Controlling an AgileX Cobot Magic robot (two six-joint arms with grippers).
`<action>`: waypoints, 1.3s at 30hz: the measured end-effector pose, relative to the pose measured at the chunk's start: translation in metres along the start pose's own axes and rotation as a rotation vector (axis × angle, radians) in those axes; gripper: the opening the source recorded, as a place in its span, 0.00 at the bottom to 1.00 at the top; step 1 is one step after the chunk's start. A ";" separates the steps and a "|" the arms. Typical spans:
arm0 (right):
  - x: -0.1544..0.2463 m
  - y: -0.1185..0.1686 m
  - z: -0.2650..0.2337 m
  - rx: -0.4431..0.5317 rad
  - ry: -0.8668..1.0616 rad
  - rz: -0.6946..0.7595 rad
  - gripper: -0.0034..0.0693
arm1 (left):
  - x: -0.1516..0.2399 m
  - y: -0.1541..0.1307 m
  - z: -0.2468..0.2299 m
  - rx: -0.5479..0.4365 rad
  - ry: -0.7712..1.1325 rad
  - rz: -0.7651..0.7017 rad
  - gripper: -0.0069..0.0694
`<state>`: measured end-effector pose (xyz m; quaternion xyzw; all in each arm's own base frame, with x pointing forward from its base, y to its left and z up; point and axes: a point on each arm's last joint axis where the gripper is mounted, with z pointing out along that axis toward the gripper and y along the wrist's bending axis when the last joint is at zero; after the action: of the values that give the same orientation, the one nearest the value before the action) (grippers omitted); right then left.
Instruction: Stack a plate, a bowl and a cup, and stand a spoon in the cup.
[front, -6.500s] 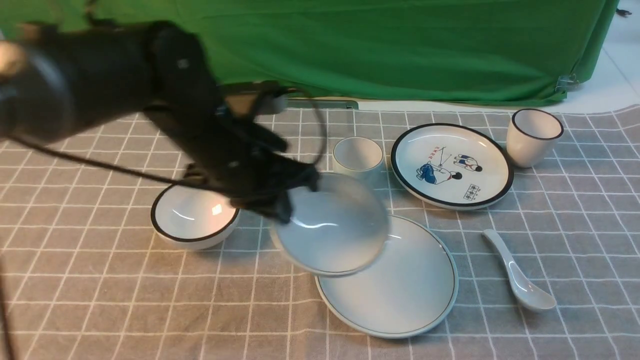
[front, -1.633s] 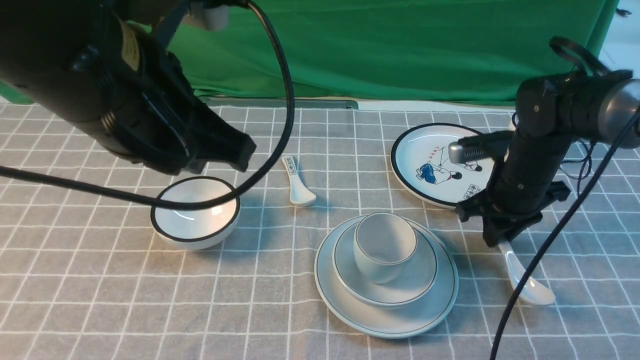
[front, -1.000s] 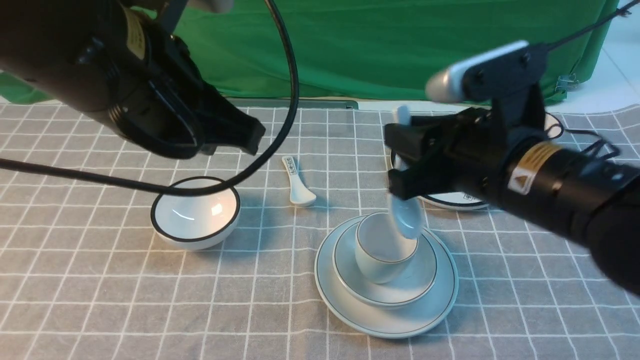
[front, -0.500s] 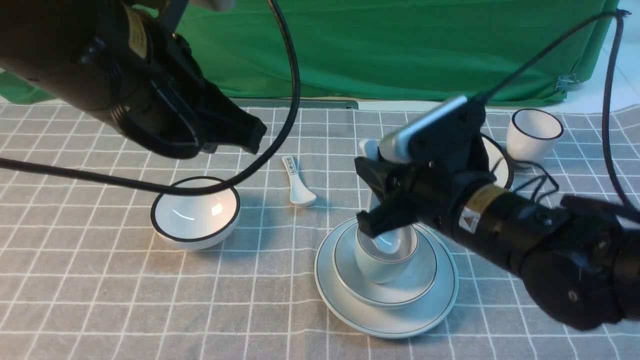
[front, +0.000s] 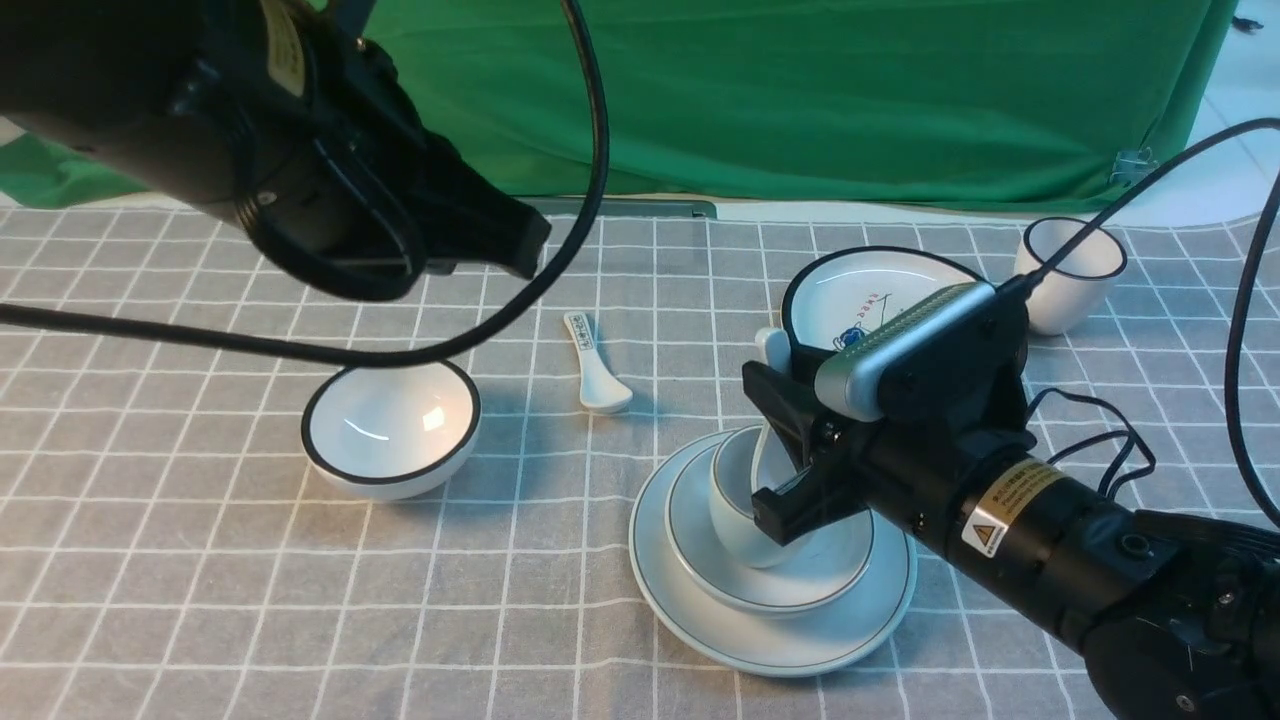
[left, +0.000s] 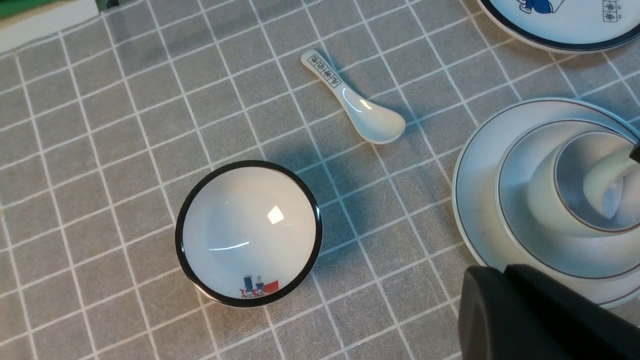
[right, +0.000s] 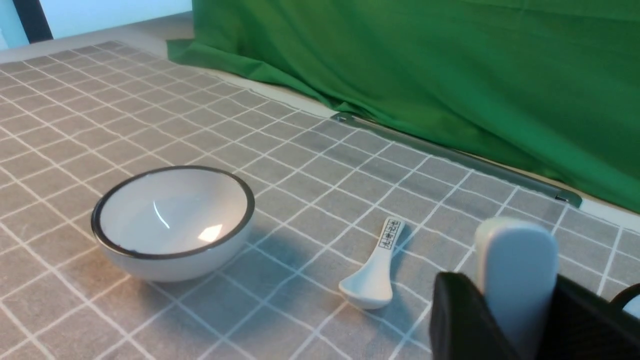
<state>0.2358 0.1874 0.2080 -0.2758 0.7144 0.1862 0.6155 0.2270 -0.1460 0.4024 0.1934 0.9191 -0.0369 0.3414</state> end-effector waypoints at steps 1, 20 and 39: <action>0.000 0.000 0.000 0.000 0.000 0.000 0.37 | 0.000 0.000 0.000 0.000 0.000 0.000 0.10; -0.068 -0.030 -0.094 0.031 0.406 0.036 0.12 | 0.018 0.015 -0.053 0.007 -0.113 -0.063 0.10; -0.042 -0.013 -0.288 0.383 -0.304 0.047 0.08 | 0.218 0.053 -0.056 0.051 -0.603 -0.274 0.10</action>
<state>0.0243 0.0096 0.3005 -0.1058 0.6420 0.1010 0.7526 0.0617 -0.0136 0.3083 0.0570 0.7929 -0.1608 0.5849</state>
